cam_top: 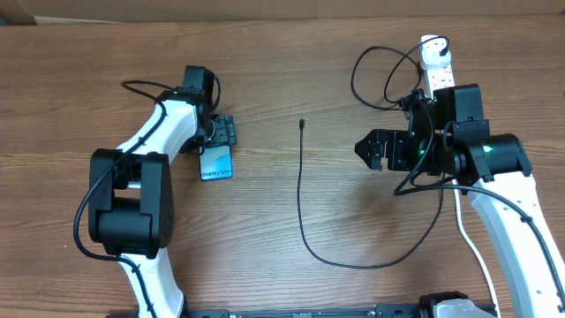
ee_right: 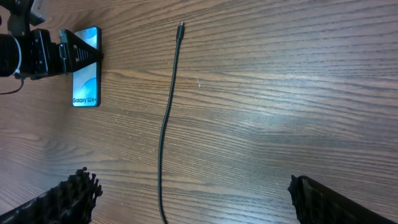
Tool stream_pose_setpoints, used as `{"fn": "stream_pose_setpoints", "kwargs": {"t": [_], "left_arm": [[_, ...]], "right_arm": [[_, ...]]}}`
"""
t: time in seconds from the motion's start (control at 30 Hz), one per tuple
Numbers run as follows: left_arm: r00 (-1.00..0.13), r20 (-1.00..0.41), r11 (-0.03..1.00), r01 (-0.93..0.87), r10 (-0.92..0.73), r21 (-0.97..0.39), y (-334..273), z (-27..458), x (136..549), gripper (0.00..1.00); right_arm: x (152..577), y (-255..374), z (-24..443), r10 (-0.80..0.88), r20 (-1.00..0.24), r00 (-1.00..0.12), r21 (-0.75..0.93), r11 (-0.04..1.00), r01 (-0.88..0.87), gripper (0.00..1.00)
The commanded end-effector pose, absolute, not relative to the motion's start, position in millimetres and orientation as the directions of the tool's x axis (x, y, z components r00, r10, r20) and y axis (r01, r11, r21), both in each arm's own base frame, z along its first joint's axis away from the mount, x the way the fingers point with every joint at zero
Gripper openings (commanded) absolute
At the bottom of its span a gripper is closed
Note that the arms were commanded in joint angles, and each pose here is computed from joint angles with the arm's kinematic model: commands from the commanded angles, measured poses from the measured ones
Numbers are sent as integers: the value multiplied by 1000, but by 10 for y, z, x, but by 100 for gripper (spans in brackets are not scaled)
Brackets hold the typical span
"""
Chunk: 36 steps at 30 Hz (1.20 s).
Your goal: Plug charger to phone and switch on socket
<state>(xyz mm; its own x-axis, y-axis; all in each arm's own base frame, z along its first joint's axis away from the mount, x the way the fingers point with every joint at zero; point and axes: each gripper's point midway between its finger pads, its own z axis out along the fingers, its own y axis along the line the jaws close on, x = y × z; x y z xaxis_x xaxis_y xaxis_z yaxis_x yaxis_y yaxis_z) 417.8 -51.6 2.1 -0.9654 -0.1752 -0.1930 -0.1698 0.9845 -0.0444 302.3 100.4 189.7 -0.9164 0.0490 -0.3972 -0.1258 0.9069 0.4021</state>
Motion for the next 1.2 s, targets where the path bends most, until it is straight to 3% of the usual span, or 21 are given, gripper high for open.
{"fn": "stream_pose_setpoints", "kwargs": {"t": [0.0, 0.33, 0.73, 1.17], "left_arm": [[-979, -140, 988, -143, -150, -58, -572, -146, 4040, 87], [-992, -127, 999, -18, -24, -47, -669, -152, 3981, 85], [-993, -119, 999, -13, -19, -45, -689, -154, 3957, 74], [-994, -101, 998, -39, -44, -45, -691, -22, 3981, 73]], "right_arm": [[3073, 1027, 1995, 44, -425, -904, 399, 906, -144, 100], [3074, 1027, 1996, 44, -425, -904, 399, 906, -144, 100], [3073, 1027, 1995, 44, -425, -904, 399, 906, -144, 100], [3097, 1031, 2009, 45, -435, -899, 399, 905, -148, 100]]}}
